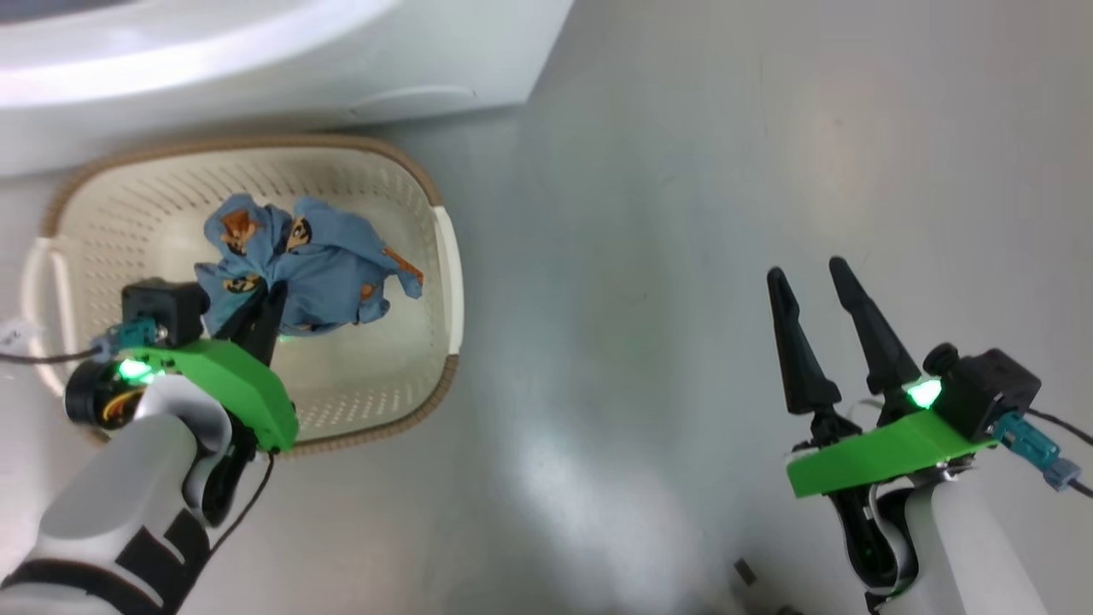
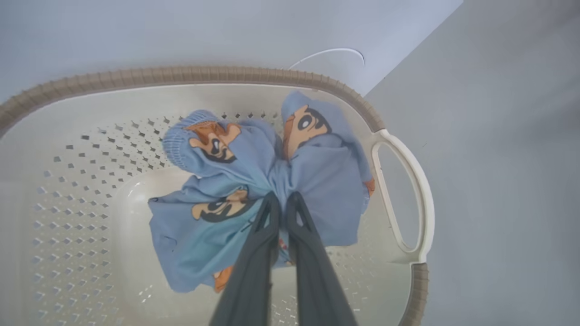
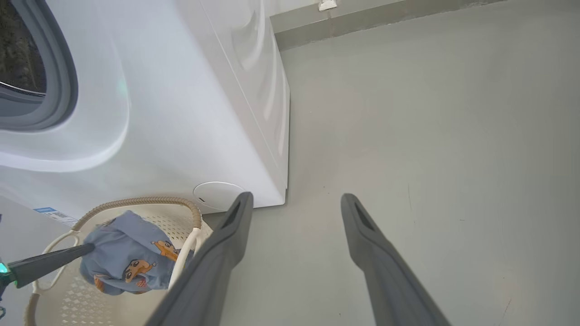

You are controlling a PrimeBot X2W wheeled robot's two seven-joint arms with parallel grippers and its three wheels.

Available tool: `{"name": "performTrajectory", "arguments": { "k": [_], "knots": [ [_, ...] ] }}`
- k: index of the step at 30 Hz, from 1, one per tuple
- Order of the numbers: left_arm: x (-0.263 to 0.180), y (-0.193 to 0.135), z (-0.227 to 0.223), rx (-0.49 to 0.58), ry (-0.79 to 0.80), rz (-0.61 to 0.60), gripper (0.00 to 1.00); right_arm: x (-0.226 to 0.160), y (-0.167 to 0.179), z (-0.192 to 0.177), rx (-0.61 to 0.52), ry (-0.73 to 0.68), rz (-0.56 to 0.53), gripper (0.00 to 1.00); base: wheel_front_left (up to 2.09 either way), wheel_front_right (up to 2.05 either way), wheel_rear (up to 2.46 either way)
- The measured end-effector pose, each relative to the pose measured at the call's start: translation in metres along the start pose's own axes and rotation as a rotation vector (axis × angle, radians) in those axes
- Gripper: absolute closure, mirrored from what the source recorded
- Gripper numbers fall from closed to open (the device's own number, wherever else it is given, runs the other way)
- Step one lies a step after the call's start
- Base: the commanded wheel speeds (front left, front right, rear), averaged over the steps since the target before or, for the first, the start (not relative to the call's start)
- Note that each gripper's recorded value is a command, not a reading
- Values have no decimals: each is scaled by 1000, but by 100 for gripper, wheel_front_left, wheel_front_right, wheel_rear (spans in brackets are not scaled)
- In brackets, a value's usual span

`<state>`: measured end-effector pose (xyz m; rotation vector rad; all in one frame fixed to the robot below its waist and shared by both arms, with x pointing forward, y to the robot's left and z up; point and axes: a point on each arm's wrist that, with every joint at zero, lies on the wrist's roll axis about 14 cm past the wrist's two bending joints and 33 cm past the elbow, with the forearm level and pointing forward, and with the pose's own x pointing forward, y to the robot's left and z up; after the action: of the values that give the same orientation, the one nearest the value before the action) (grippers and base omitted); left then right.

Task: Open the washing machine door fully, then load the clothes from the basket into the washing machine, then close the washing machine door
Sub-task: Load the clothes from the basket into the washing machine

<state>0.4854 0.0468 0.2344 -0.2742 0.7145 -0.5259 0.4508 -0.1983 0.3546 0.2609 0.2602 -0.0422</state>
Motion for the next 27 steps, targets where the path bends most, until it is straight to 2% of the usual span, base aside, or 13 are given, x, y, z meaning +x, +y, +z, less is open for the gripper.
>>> {"name": "performTrajectory", "arguments": {
  "k": [12,21,27],
  "knots": [
    [-60,-5,51,22,-190,83,100,-32,3,27,-3,-46,9,0,0,0,0],
    [-126,-8,84,42,-361,166,100,-59,11,50,-12,-99,48,0,0,0,0],
    [-163,-16,102,98,-458,193,100,-74,16,61,-8,-126,70,0,0,0,0]
  ]
}}
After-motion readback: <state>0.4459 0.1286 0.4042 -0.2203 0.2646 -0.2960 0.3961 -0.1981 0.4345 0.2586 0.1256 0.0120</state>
